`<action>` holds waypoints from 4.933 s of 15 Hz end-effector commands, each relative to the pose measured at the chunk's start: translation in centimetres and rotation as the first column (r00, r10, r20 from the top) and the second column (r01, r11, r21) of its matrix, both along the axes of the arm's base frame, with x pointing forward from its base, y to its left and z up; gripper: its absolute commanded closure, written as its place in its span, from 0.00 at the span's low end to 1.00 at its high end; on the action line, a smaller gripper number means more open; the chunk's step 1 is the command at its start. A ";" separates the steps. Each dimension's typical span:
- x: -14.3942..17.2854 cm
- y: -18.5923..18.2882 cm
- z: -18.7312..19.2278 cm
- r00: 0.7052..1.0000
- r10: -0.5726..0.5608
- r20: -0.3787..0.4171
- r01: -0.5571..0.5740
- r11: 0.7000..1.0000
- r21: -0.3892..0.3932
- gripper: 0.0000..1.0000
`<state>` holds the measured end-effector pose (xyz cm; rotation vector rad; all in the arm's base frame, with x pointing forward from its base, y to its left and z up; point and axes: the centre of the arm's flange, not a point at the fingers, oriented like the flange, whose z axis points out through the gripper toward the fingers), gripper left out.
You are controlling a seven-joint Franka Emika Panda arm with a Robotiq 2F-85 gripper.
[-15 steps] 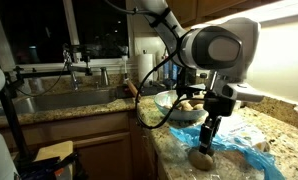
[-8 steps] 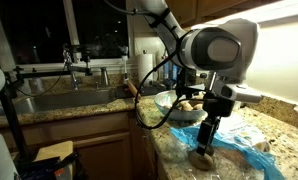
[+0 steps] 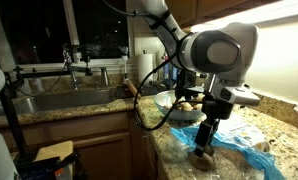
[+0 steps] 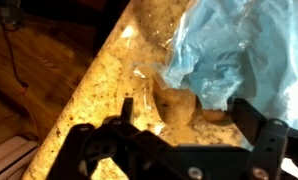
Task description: Pick up a potato from the packaging and put it in the bowl
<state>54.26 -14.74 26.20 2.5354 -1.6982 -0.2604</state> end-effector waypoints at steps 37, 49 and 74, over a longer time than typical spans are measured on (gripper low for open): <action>-2.6 0.0 -0.9 0.994 -0.035 -0.103 0.028 0.997 -0.070 0.00; -1.8 0.0 -2.0 0.996 -0.026 -0.087 0.020 0.997 -0.070 0.00; -0.4 -0.2 -2.9 0.995 -0.028 -0.091 0.020 0.997 -0.078 0.75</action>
